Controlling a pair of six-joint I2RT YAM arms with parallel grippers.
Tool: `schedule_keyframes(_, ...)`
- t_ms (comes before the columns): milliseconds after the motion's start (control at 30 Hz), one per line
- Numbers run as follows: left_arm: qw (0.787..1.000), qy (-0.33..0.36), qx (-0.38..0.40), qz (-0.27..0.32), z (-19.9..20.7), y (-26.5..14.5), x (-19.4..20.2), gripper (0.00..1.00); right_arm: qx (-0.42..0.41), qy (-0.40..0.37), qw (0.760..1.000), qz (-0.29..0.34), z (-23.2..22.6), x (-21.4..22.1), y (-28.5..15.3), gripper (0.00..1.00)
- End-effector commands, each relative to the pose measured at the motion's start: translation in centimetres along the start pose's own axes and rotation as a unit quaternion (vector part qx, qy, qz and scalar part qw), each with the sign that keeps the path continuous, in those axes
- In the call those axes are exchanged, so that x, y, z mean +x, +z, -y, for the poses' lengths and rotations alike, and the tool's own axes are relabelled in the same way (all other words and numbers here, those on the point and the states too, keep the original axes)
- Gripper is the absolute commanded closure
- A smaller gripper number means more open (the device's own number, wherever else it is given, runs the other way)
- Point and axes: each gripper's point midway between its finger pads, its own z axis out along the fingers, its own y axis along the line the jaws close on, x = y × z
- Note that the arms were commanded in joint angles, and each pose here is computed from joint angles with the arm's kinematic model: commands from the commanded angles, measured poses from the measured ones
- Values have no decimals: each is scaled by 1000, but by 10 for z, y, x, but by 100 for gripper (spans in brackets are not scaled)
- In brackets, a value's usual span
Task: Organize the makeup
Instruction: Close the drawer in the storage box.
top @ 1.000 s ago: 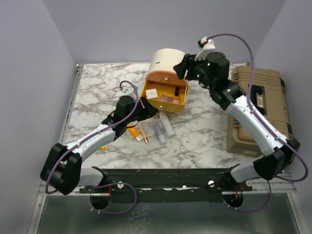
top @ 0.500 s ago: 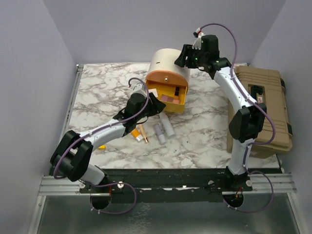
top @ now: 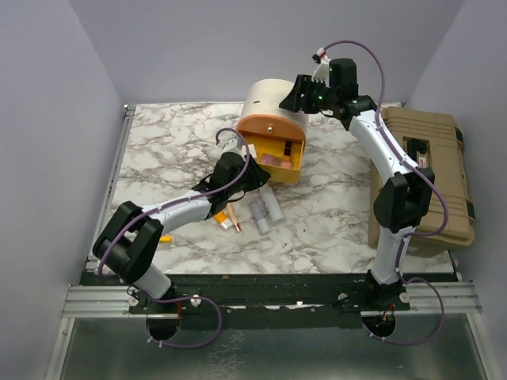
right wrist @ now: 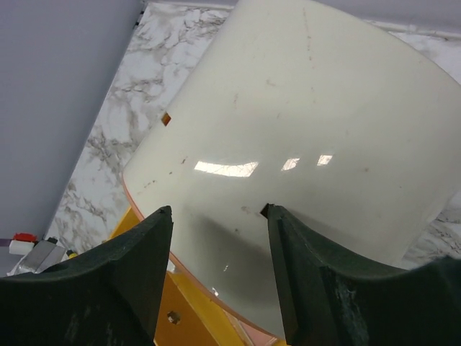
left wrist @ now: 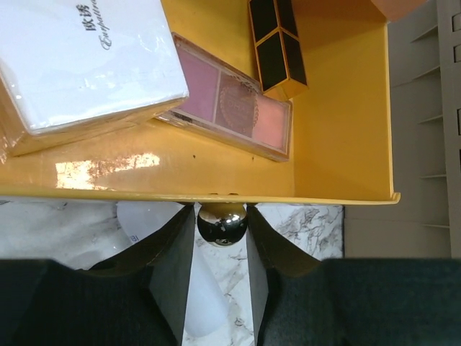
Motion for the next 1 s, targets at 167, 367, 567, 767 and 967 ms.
schedule_keyframes(167, 999, 15, 10, 45, 22, 20, -33, 68, 27, 13, 996, -79, 24, 49, 4, 38)
schedule_keyframes(367, 998, 13, 7, 58, 26, 28, -43, 71, 16, 14, 996, -89, 21, 57, 3, 37)
schedule_keyframes(567, 997, 41, 14, 67, 35, 40, -54, 73, 24, 11, 995, -100, 26, 64, 2, 39)
schedule_keyframes(767, 995, 69, 22, 74, 39, 67, -65, 76, 18, 9, 994, -107, 23, 64, 1, 39)
schedule_keyframes(967, 991, 76, 24, 106, 39, 80, -88, 75, 12, 7, 994, -108, 18, 63, -4, 39)
